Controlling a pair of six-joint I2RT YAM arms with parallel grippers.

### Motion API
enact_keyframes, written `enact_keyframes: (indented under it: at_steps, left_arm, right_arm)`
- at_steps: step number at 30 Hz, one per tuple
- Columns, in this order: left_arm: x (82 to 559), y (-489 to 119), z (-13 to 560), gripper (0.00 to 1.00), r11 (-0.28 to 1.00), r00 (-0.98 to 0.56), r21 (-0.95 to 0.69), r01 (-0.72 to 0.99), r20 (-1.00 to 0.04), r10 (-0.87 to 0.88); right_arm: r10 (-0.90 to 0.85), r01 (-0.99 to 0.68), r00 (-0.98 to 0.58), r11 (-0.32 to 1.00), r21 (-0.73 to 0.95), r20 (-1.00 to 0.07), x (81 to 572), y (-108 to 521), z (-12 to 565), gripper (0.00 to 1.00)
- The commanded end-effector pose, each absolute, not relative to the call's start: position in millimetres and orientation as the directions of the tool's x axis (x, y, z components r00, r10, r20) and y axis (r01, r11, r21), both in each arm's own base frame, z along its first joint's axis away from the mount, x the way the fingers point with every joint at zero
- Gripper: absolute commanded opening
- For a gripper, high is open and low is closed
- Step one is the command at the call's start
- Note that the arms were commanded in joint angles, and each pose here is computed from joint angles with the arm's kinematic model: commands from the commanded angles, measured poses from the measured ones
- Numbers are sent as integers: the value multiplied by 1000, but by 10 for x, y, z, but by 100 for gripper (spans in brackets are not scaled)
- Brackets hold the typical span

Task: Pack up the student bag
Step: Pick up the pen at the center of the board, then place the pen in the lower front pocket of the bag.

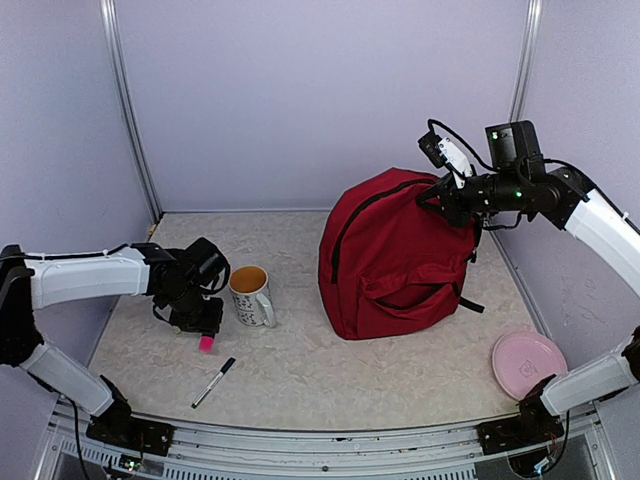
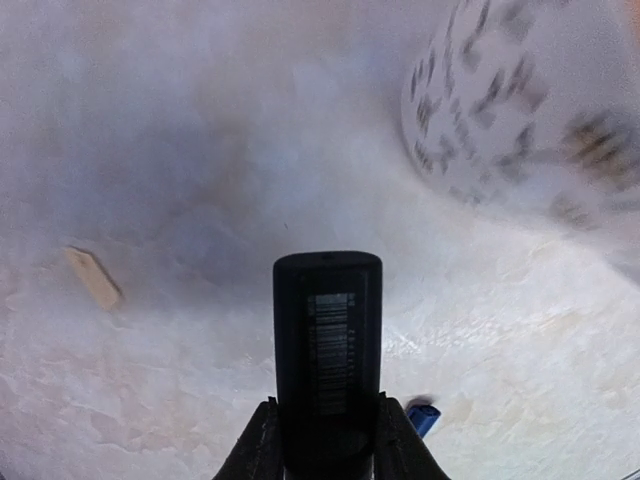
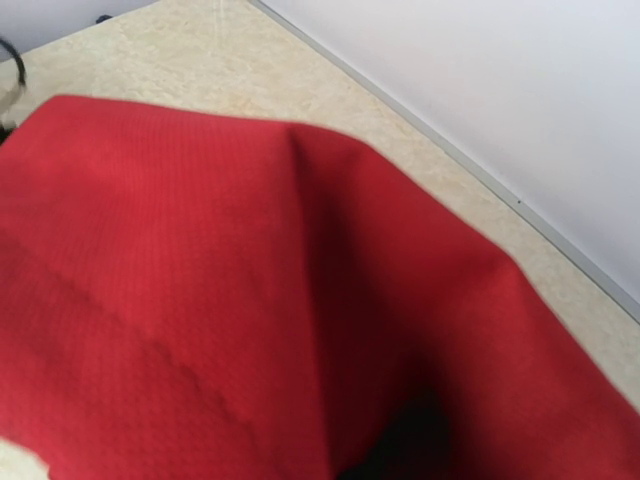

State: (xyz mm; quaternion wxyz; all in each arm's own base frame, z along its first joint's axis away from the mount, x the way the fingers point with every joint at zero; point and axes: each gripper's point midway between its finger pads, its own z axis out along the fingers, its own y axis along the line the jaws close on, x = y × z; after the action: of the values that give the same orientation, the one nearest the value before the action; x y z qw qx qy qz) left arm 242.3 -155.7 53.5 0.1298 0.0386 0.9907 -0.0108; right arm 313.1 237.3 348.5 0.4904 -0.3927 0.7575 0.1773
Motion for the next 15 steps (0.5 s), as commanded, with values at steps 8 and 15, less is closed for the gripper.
enact_keyframes:
  at_steps: [8,15]
  left_arm:
    - [2543,-2652,3003,13,881,-549,-160,445,-826,127]
    - [1846,-4506,2900,15,450,-211,35,892,-849,485]
  right_arm:
    - [-383,-764,-175,634,-120,-907,3151,2400,3659,10]
    - [-384,-762,-197,639,-106,-902,3174,2406,3623,10]
